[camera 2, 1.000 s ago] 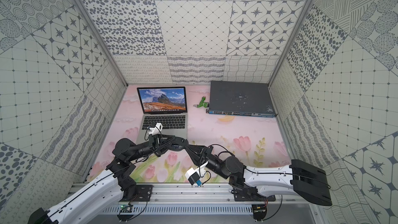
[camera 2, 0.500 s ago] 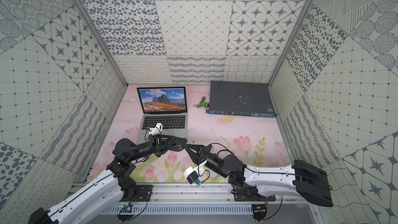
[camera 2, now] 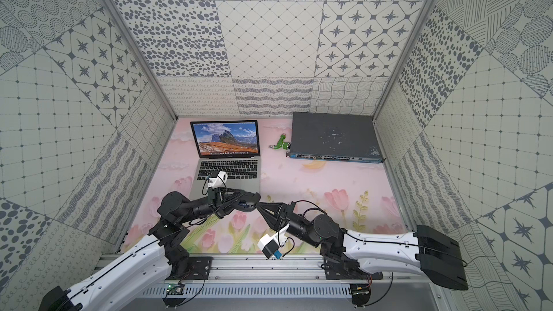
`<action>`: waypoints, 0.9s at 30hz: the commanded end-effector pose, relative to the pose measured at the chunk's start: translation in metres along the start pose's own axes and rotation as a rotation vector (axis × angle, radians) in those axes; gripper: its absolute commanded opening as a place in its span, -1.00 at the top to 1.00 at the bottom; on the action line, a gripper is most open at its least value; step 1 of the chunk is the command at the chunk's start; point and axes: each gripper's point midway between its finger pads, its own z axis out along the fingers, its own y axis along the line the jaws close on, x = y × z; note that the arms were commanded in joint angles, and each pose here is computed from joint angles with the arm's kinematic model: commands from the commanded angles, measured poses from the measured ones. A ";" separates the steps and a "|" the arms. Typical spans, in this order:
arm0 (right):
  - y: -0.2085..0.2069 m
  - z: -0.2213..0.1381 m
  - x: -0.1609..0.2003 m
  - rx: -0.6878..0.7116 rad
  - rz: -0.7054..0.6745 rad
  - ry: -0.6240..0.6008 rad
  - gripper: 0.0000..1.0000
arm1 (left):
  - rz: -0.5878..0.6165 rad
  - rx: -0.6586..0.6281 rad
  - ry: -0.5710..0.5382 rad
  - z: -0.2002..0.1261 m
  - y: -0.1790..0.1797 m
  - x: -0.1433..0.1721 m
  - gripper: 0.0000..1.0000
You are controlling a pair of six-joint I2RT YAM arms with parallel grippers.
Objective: Remove the wireless mouse receiver from the laptop
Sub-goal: Close the lid on the mouse.
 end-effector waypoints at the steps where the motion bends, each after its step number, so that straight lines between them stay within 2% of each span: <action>1: -0.018 -0.005 -0.007 0.054 0.059 -0.032 0.69 | 0.079 0.067 0.026 -0.001 -0.017 0.006 0.72; 8: -0.026 -0.016 -0.010 0.068 0.122 -0.053 0.48 | 0.088 0.089 0.011 -0.001 -0.018 0.002 0.72; 11: -0.037 -0.018 -0.010 0.098 0.218 -0.045 0.22 | 0.118 0.093 0.008 0.000 -0.019 0.002 0.71; 15: -0.085 -0.029 0.003 0.246 0.582 0.021 -0.19 | 0.180 0.094 0.005 0.000 -0.018 0.001 0.71; 19: -0.106 -0.037 0.016 0.212 0.915 0.170 -0.44 | 0.235 0.101 0.005 0.001 -0.017 0.000 0.71; 24: -0.125 -0.055 0.026 0.219 1.331 0.343 -0.51 | 0.305 0.103 -0.002 0.000 -0.014 -0.001 0.72; 27: -0.119 -0.061 0.027 0.220 1.592 0.418 -0.49 | 0.360 0.097 -0.014 -0.001 -0.011 -0.002 0.72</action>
